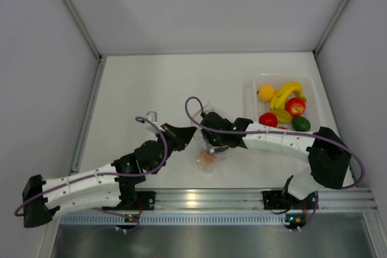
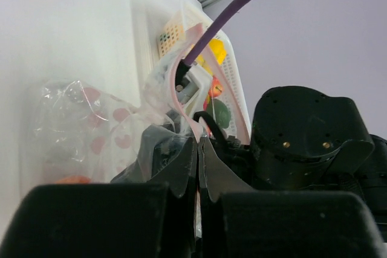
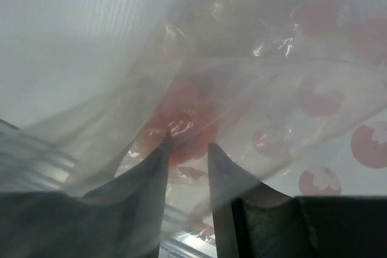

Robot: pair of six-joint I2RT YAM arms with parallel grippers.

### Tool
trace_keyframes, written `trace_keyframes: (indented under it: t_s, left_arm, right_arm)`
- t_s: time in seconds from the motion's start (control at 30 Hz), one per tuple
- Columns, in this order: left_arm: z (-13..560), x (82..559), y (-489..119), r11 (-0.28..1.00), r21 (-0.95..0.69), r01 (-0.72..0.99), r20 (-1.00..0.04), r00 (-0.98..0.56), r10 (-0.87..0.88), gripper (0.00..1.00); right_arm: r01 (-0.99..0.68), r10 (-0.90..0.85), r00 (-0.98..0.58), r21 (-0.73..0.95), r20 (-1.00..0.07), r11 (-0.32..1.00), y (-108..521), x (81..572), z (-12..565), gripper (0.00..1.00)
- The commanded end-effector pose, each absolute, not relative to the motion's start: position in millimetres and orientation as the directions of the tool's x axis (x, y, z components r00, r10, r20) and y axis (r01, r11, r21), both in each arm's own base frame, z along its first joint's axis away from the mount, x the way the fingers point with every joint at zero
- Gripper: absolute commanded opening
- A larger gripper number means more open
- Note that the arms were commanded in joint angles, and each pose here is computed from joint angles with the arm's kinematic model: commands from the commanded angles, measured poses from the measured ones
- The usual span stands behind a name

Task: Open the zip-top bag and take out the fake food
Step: Pick up the fake fruit from the zipper food storage bag.

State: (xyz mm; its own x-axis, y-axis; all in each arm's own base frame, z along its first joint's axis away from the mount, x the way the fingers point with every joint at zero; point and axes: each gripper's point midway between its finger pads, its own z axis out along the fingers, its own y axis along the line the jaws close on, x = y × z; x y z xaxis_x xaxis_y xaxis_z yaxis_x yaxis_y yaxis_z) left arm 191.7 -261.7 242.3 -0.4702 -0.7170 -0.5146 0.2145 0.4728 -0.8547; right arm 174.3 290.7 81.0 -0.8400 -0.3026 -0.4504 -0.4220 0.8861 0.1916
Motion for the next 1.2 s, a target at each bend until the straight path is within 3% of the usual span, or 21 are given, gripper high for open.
trace_keyframes:
  t_s: [0.0,0.37,0.57,0.77,0.93,1.17]
  left_arm:
    - [248,194,-254,0.468,-0.855,0.221,-0.516,-0.440,-0.735,0.00]
    - [241,198,-245,0.499,-0.845,0.192,-0.531,-0.410,-0.741,0.00]
    - [236,199,-241,0.512,-0.841,0.176,-0.536,-0.400,-0.743,0.00]
    - [236,198,-239,0.504,-0.846,0.176,-0.529,-0.400,-0.748,0.00]
    - [238,198,-238,0.503,-0.846,0.179,-0.530,-0.395,-0.750,0.00]
    - [234,199,-237,0.514,-0.840,0.172,-0.537,-0.391,-0.747,0.00]
  right_arm:
    - [-0.436,-0.291,-0.820,0.208,-0.494,0.876,320,177,88,0.34]
    - [-0.502,-0.361,-0.801,0.206,-0.478,0.840,335,158,83,0.37]
    - [-0.530,-0.364,-0.801,0.281,-0.476,0.800,350,146,78,0.43]
    - [-0.564,-0.355,-0.797,0.393,-0.489,0.726,371,135,89,0.43]
    - [-0.582,-0.394,-0.797,0.407,-0.458,0.704,377,127,82,0.40]
    - [-0.604,-0.454,-0.795,0.456,-0.402,0.654,390,106,71,0.45]
